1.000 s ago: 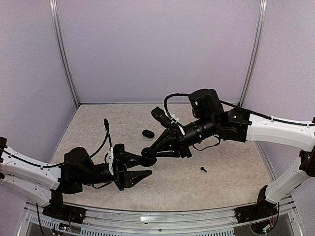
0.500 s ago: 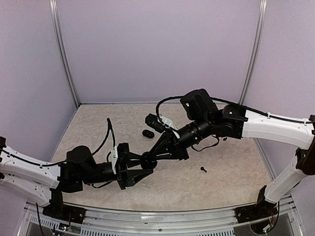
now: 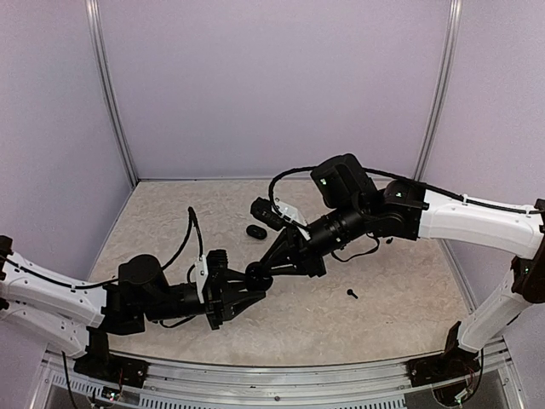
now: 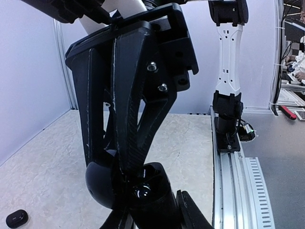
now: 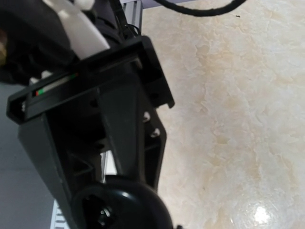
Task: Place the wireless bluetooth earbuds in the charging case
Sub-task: Pass from the right arm to the left
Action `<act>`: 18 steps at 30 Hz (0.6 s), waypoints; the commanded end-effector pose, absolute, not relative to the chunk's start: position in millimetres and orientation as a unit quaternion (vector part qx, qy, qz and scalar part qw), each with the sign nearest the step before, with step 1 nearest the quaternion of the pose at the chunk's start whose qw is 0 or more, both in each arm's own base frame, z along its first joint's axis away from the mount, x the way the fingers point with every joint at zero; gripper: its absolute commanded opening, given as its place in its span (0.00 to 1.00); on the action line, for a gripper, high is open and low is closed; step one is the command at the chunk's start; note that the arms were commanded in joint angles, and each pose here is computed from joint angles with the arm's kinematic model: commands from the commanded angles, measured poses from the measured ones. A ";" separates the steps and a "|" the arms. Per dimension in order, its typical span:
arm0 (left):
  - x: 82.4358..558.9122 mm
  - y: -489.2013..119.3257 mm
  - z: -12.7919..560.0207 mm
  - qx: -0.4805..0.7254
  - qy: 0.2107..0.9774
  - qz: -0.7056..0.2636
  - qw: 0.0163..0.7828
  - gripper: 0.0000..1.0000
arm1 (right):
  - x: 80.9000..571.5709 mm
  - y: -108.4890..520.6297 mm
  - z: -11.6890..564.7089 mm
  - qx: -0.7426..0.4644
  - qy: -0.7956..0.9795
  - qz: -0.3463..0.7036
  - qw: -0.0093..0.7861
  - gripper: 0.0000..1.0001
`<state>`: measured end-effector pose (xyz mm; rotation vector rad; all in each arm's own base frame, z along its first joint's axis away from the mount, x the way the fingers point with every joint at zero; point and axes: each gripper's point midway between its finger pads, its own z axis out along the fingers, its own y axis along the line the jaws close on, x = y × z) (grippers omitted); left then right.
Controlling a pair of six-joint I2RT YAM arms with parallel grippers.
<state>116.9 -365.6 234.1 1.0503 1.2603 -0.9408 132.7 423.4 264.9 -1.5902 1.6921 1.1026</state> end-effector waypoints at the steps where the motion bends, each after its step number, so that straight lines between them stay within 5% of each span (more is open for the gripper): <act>1: 128.7 -368.2 244.3 0.427 0.549 -0.391 0.602 0.33 | 123.3 428.7 276.2 -0.601 0.617 0.422 0.282 0.06; 8: 129.6 -369.1 244.8 0.425 0.549 -0.392 0.604 0.35 | 121.4 430.4 272.9 -0.602 0.620 0.419 0.280 0.06; 14: 129.4 -368.5 246.3 0.424 0.546 -0.393 0.606 0.27 | 119.6 430.7 274.7 -0.603 0.616 0.421 0.280 0.07; 18: 128.0 -366.9 244.0 0.428 0.543 -0.392 0.606 0.20 | 116.5 429.0 278.7 -0.603 0.610 0.429 0.283 0.18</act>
